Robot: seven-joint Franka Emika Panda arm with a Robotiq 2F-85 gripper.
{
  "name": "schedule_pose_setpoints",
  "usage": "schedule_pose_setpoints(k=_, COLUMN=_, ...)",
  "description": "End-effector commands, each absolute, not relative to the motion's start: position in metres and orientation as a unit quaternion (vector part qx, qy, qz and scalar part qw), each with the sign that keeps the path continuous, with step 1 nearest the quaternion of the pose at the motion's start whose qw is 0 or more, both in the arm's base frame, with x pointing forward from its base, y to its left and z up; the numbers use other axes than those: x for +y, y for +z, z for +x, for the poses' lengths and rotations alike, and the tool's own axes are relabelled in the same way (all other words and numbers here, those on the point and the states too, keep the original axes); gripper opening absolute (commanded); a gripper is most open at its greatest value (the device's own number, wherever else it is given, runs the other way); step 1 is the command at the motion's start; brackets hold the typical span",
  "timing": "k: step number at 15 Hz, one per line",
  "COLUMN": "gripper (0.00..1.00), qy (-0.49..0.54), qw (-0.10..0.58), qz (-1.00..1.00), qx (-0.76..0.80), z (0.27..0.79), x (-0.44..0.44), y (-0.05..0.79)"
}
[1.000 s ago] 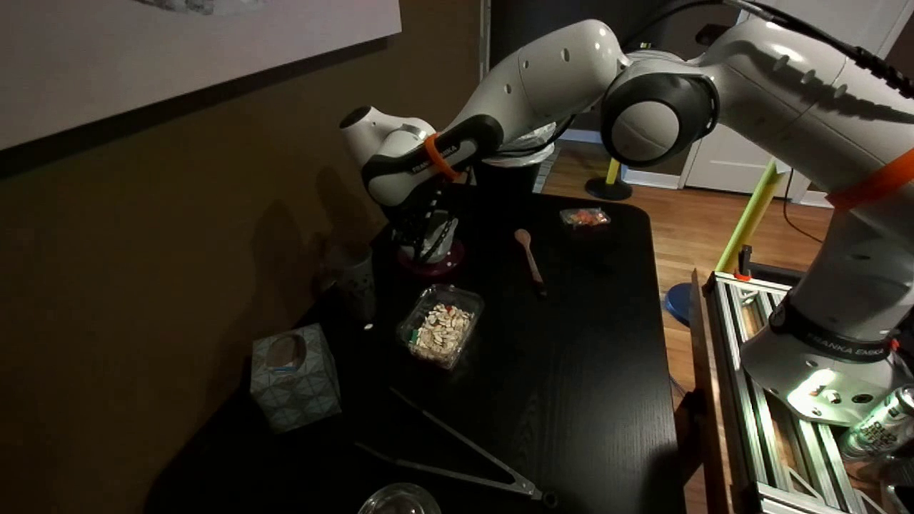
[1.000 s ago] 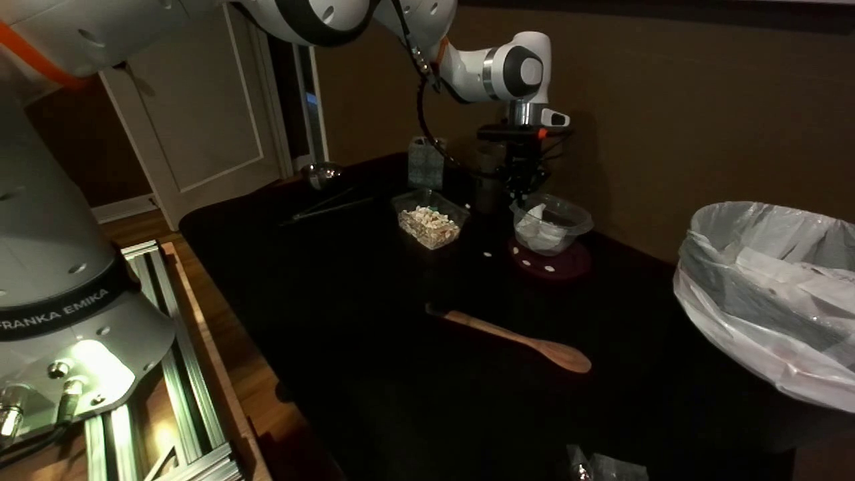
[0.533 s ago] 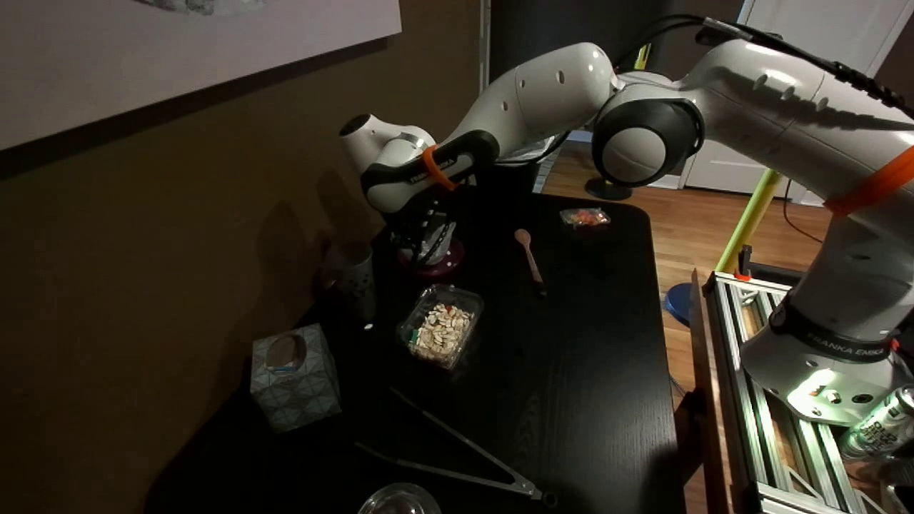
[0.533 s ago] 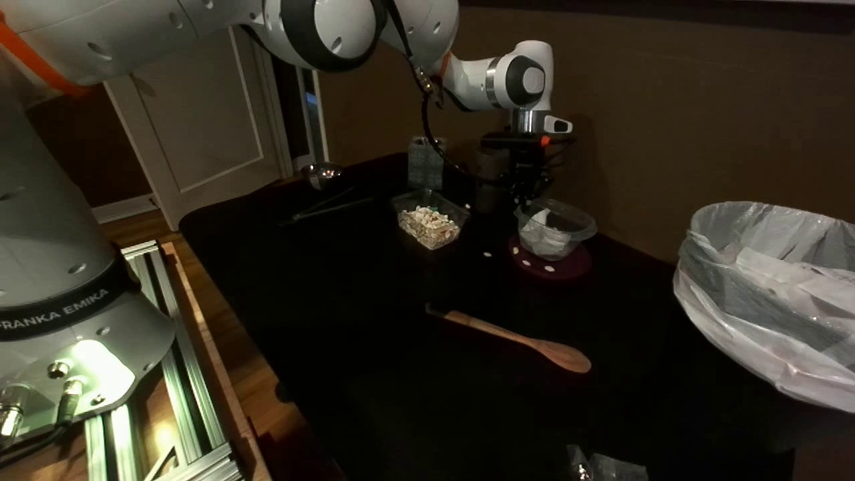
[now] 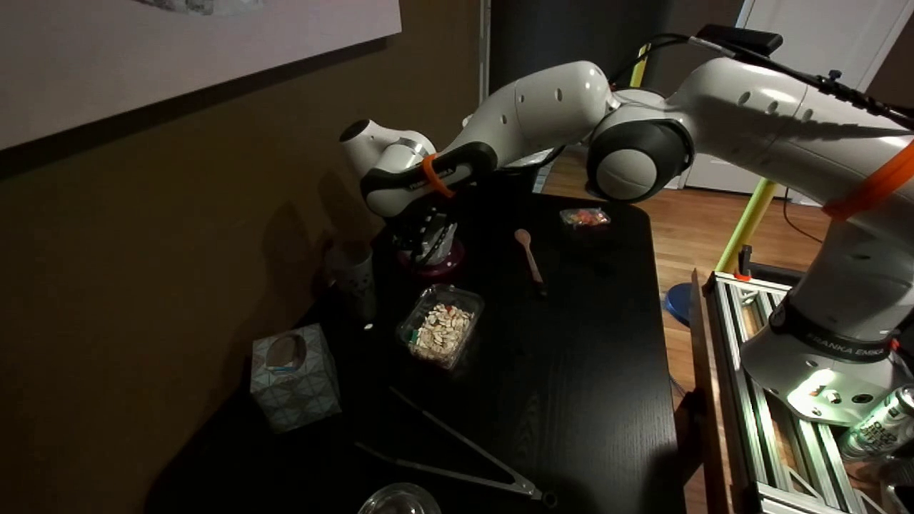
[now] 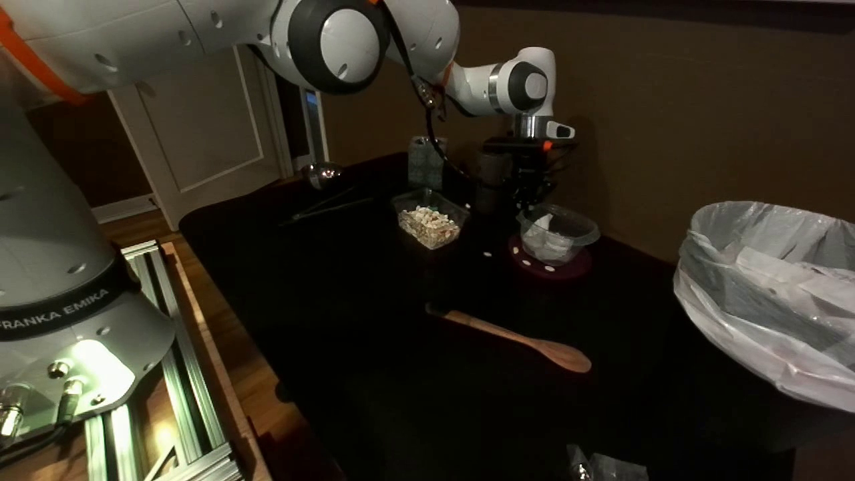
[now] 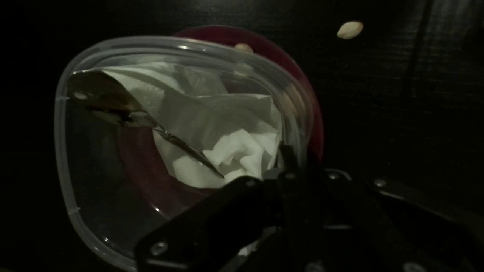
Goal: Move the silver bowl to the left, pick up the lunchbox on the right and put it on the lid
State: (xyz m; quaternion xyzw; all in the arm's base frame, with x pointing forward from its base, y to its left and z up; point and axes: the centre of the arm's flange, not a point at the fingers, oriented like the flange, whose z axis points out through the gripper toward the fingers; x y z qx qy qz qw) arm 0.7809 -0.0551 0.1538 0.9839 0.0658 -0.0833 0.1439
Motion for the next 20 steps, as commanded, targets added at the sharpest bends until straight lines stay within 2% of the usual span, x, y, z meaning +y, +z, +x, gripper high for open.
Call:
schedule_pose_setpoints(k=1, gripper=0.38, qy=-0.087, qw=0.132, qz=0.985, qx=0.062, z=0.811, x=-0.062, y=0.143)
schedule_pose_setpoints(k=5, gripper=0.69, qy=-0.075, qw=0.115, qz=0.988, qx=0.066, z=0.803, x=-0.054, y=0.165)
schedule_pose_setpoints(k=9, gripper=0.99, qy=-0.027, qw=0.108, qz=0.992, qx=0.06, z=0.78, x=-0.036, y=0.228)
schedule_pose_setpoints(k=14, gripper=1.0, qy=0.055, qw=0.113, qz=0.992, qx=-0.019, z=0.755, x=-0.051, y=0.304)
schedule_pose_setpoints(k=18, gripper=1.0, qy=0.107, qw=0.114, qz=0.986, qx=-0.056, z=0.741, x=-0.065, y=0.332)
schedule_pose_setpoints(k=19, gripper=1.0, qy=0.097, qw=0.12, qz=0.987, qx=-0.039, z=0.81, x=-0.063, y=0.335)
schedule_pose_setpoints(k=20, gripper=1.0, qy=0.105, qw=0.118, qz=0.986, qx=-0.043, z=0.808, x=-0.066, y=0.339)
